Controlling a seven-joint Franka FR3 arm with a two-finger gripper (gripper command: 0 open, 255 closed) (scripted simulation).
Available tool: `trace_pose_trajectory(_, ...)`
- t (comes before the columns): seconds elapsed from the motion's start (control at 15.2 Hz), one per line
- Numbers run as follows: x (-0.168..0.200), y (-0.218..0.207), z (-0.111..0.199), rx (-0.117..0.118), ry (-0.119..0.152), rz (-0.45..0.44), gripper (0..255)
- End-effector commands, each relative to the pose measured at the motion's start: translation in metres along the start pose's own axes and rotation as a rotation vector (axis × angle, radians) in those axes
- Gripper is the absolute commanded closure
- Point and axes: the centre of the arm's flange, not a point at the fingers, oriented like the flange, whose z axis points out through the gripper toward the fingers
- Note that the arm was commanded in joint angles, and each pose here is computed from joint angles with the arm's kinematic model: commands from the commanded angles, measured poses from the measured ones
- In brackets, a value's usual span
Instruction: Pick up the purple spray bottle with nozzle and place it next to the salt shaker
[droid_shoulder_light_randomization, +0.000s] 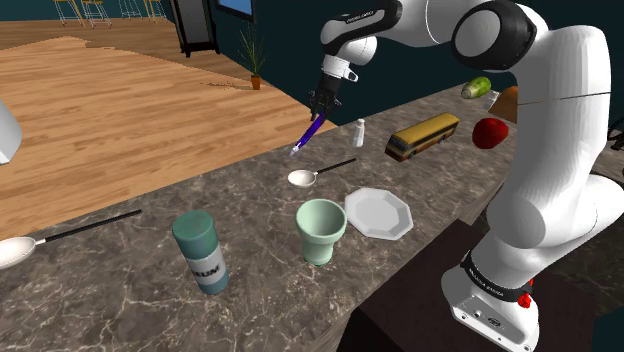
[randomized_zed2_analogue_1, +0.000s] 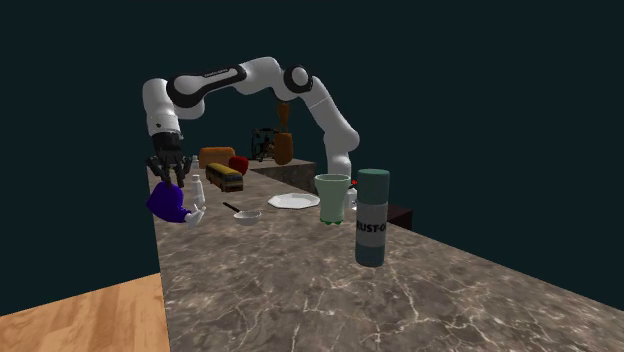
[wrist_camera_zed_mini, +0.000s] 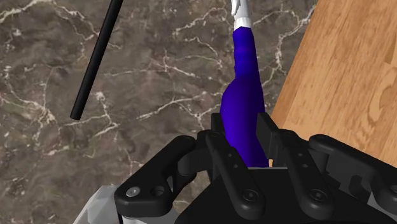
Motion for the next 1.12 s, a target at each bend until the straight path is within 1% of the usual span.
trace_pose_trajectory(0.0, 0.0, 0.0, 0.0, 0.0, 0.0, 0.0, 255)
trace_pose_trajectory(0.13, 0.0, 0.0, 0.0, 0.0, 0.0, 0.0, 255)
trace_pose_trajectory(0.2, 0.0, 0.0, 0.0, 0.0, 0.0, 0.0, 0)
trace_pose_trajectory(0.53, 0.0, 0.0, 0.0, 0.0, 0.0, 0.0, 0)
trace_pose_trajectory(0.79, 0.0, 0.0, -0.05, 0.0, 0.0, 0.0, 0)
trace_pose_trajectory(1.06, 0.0, 0.0, -0.05, 0.0, 0.0, 0.0, 0)
